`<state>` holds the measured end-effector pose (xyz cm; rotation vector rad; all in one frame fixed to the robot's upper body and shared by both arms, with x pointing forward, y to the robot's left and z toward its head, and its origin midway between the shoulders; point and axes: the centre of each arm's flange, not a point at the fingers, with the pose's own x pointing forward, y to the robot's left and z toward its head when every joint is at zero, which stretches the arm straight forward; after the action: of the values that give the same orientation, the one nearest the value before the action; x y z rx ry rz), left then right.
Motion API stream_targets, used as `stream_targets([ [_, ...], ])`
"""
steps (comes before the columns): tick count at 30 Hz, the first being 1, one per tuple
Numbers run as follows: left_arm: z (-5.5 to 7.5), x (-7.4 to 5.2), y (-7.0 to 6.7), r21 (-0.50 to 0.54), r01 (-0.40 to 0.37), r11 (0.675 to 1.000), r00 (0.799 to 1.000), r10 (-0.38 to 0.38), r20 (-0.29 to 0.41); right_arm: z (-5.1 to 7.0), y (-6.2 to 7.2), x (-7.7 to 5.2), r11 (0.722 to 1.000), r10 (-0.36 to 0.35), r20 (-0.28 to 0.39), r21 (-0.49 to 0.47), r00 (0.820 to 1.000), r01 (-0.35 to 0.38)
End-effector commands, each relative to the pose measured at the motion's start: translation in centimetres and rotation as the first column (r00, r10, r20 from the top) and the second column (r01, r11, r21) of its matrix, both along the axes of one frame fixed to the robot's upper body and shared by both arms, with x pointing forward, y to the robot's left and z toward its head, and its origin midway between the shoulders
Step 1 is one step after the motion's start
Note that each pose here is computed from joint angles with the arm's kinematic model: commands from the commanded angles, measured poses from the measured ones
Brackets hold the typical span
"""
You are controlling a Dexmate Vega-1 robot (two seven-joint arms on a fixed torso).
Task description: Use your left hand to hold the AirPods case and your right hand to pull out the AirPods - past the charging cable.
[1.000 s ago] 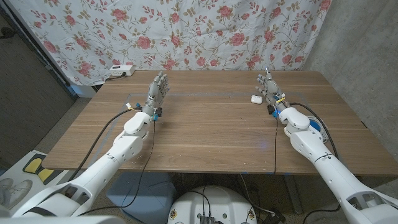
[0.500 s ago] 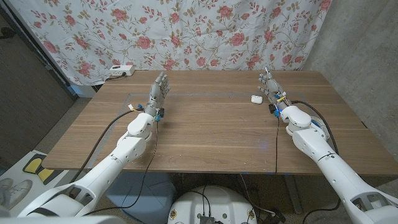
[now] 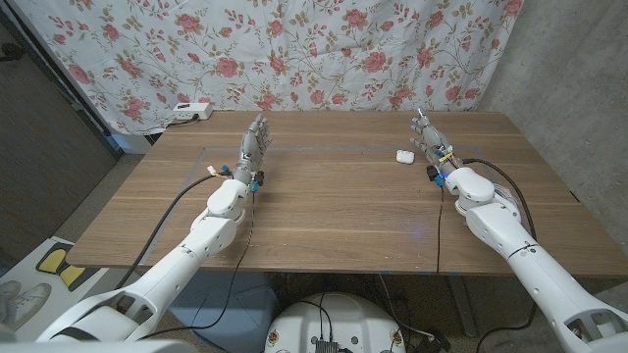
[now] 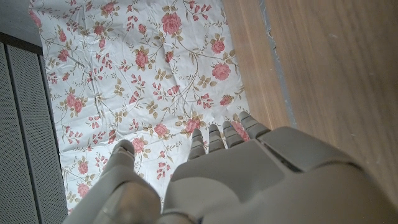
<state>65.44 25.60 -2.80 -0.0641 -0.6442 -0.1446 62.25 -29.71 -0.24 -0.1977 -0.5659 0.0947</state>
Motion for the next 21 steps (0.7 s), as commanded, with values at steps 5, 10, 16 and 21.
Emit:
stream_targets([
  [5,-0.2,-0.5,-1.6,-0.022,-0.001,1.0,1.0,0.001,0.009,-0.4,0.6,-1.0,0.997,-0.031,0.013,-0.065,0.999,0.032],
  [10,0.5,0.1,-2.4,0.003,0.032,0.999,0.999,-0.032,0.034,-0.2,0.9,-1.3,0.996,-0.035,0.016,-0.08,0.999,0.036],
  [16,1.7,-0.7,-1.4,0.049,0.019,0.999,0.999,-0.022,0.049,-0.1,2.0,-1.8,0.995,-0.067,0.022,-0.075,0.998,0.068],
  [21,2.0,-1.0,-0.3,0.058,0.037,0.998,0.998,-0.04,0.045,0.0,2.7,-2.1,0.991,-0.099,0.03,-0.083,0.995,0.101],
])
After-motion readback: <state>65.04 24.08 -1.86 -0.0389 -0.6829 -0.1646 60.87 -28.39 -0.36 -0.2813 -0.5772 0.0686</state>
